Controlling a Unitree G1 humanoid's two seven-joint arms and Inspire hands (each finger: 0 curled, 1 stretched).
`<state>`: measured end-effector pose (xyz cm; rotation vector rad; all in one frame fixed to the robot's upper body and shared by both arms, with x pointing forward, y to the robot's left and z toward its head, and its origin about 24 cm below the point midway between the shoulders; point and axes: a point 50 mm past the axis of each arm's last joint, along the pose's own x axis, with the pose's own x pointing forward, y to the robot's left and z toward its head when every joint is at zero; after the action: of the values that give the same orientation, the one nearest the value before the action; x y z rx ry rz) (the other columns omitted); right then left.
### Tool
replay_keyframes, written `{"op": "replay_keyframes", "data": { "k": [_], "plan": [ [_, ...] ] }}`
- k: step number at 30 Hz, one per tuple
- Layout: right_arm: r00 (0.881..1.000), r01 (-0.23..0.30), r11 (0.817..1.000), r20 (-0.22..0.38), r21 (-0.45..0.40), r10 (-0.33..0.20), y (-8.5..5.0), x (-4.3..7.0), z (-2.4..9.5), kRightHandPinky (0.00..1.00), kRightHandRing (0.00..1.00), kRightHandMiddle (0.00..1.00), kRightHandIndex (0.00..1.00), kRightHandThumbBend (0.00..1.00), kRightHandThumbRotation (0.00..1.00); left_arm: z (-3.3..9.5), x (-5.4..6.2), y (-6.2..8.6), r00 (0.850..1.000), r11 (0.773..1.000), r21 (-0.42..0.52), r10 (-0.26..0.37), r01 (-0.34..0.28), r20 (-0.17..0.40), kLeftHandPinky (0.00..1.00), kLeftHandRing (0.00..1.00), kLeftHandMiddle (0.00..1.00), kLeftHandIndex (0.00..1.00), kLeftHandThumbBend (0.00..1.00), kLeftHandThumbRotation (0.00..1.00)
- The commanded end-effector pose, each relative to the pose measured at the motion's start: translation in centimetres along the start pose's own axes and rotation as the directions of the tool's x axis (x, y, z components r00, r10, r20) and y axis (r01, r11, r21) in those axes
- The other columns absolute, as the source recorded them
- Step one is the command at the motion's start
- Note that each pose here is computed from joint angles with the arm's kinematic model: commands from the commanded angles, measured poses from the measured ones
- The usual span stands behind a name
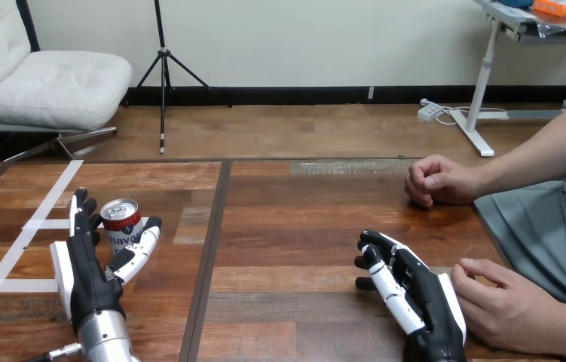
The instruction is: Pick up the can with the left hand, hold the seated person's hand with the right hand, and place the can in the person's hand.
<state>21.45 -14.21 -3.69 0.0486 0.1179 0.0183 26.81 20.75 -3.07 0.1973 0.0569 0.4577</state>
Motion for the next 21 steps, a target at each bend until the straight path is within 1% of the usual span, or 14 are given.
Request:
{"op": "replay_keyframes", "data": {
  "k": [1, 7, 11, 15, 21],
  "plan": [
    [0.998, -0.017, 1.000, 0.057, 0.014, 0.016, 0.63, 0.88, 1.32, 0.68, 0.77, 0.81, 0.77, 0.57, 0.58, 2.90, 2.10, -0.90, 0.994, 1.000, 0.003, -0.023, 0.022, 0.108, 0.88, 0.88, 0.90, 0.92, 0.58, 0.05],
    [0.998, -0.018, 1.000, 0.053, 0.015, 0.017, 0.60, 0.87, 1.25, 0.68, 0.77, 0.81, 0.77, 0.58, 0.59, 2.99, 2.23, -1.00, 0.994, 1.000, -0.002, -0.020, 0.020, 0.107, 0.85, 0.87, 0.88, 0.91, 0.58, 0.03],
    [0.998, -0.021, 1.000, 0.053, 0.019, 0.020, 0.59, 0.87, 1.23, 0.68, 0.77, 0.81, 0.77, 0.58, 0.59, 2.99, 2.32, -1.09, 0.995, 1.000, -0.012, -0.025, 0.026, 0.097, 0.85, 0.86, 0.88, 0.90, 0.59, 0.03],
    [0.999, -0.016, 1.000, 0.046, 0.027, 0.015, 0.61, 0.86, 1.20, 0.68, 0.77, 0.80, 0.76, 0.59, 0.58, 2.94, 2.44, -1.15, 0.996, 1.000, -0.007, -0.026, 0.027, 0.087, 0.84, 0.87, 0.88, 0.90, 0.59, 0.03],
    [0.998, -0.022, 1.000, 0.052, 0.017, 0.021, 0.62, 0.84, 1.24, 0.68, 0.77, 0.80, 0.77, 0.58, 0.58, 2.87, 2.62, -1.22, 0.997, 1.000, 0.000, -0.031, 0.031, 0.072, 0.84, 0.86, 0.88, 0.90, 0.60, 0.04]
  ]
}}
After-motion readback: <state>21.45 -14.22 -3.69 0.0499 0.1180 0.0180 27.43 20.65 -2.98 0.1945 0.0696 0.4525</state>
